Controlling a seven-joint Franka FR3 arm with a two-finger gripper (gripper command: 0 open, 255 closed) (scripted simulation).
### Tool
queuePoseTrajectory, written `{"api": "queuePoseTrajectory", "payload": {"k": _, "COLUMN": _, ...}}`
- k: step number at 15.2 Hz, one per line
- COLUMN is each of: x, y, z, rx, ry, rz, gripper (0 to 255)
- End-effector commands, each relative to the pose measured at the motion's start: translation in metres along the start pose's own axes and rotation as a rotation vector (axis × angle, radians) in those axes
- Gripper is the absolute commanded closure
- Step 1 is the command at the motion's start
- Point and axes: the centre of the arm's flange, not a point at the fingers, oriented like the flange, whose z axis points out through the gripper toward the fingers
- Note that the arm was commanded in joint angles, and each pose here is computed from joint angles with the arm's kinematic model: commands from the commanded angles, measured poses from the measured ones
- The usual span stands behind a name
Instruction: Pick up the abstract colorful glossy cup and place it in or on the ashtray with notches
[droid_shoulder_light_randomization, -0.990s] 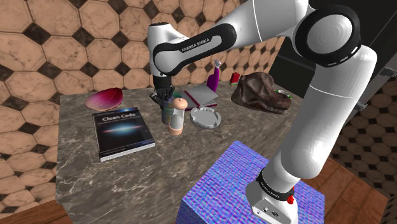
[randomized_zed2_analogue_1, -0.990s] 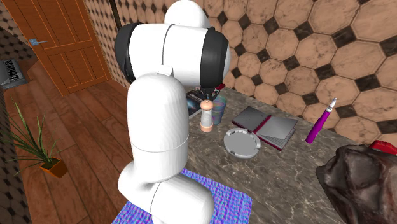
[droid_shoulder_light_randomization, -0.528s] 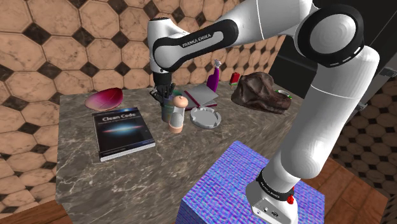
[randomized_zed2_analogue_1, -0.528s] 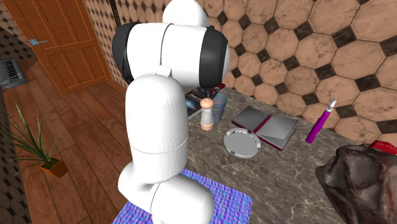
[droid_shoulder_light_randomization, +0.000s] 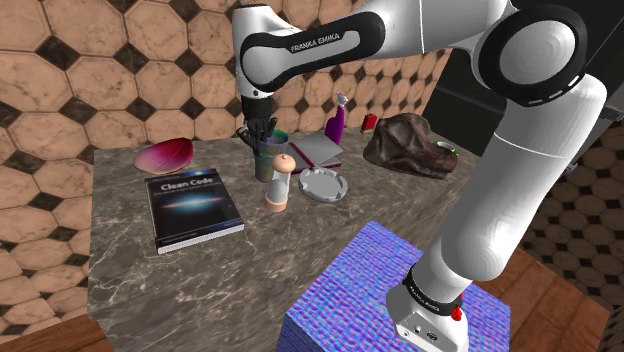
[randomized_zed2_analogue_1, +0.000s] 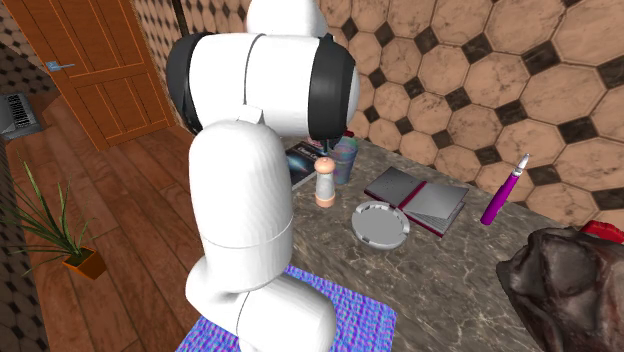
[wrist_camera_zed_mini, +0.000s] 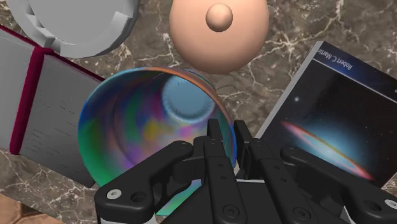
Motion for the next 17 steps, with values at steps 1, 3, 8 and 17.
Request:
{"api": "queuePoseTrajectory", "payload": {"k": 1, "x": -0.001, "y": 0.001, "z": -0.011, "rx": 0.0, "ry": 0.0, "rz": 0.0, "gripper": 255}}
{"api": "queuePoseTrajectory", "payload": {"k": 3, "x": -0.001, "y": 0.002, "z": -0.022, "rx": 0.0, "ry": 0.0, "rz": 0.0, "gripper": 255}}
{"api": "queuePoseTrajectory", "payload": {"k": 8, "x": -0.003, "y": 0.005, "z": -0.043, "rx": 0.0, "ry": 0.0, "rz": 0.0, "gripper": 255}}
{"api": "queuePoseTrajectory", "payload": {"k": 17, "x": -0.072, "y": 0.101, "z": -0.055, "rx": 0.0, "ry": 0.0, "rz": 0.0, "gripper": 255}}
